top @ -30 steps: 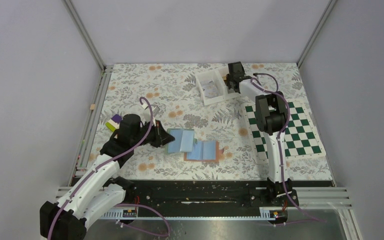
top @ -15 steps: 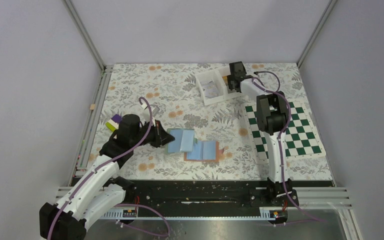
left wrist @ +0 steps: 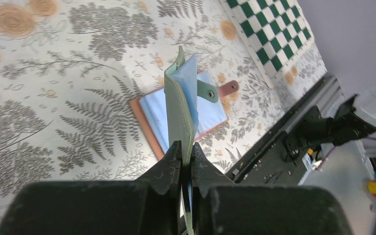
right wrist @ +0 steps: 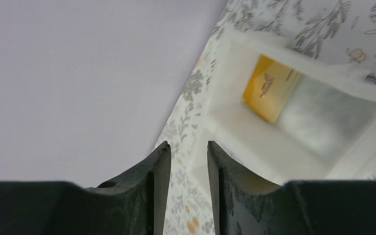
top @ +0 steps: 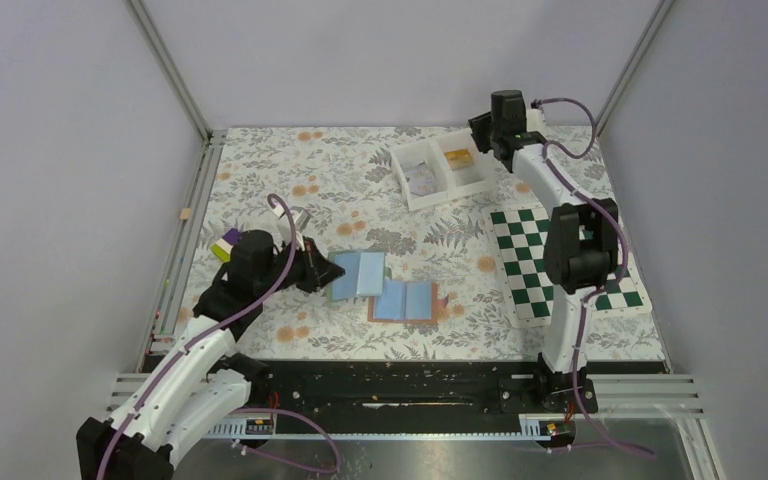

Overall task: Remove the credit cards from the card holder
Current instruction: Place the card holder at the center of the board.

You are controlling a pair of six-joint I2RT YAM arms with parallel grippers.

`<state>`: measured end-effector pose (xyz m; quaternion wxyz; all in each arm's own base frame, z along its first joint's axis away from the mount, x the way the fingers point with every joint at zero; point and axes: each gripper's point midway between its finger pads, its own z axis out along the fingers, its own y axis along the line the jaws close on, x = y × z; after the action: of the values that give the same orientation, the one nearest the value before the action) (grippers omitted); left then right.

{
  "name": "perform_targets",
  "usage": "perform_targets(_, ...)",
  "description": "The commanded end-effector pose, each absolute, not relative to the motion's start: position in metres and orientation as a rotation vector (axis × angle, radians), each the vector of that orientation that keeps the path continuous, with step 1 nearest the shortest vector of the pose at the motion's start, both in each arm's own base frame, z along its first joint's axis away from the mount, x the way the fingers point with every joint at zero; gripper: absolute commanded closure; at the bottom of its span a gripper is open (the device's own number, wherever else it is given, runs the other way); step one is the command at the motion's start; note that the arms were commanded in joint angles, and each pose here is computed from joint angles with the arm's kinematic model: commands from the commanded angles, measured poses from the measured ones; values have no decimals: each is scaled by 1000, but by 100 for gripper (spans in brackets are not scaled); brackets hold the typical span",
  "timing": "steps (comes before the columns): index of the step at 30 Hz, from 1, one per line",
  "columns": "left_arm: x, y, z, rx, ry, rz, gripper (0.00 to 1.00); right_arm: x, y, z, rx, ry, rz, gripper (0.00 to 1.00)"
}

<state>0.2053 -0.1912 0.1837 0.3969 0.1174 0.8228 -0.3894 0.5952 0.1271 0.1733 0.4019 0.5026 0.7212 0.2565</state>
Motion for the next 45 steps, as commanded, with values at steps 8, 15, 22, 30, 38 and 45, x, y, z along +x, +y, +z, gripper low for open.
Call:
perform_targets(8, 262, -158, 210, -183, 2063, -950, 100, 475, 177, 292, 552, 1910, 1010, 48)
perform_targets(15, 306, -152, 216, -279, 2030, -972, 100, 383, 188, 283, 309, 1988, 1102, 1)
perform_targets(22, 333, -133, 137, -455, 2206, -934, 100, 319, 178, 251, 227, 2088, 1069, 0)
perform_targets(30, 315, -93, 89, -655, 2360, -684, 58, 243, 166, 221, 156, 2210, 1053, 0)
perform_targets(38, 292, -60, 149, -627, 2146, -532, 1, 190, 143, 209, 132, 2239, 947, 1)
perform_targets(45, 258, -119, 231, -194, 1951, -882, 1, 170, 122, 239, 168, 2152, 842, 1)
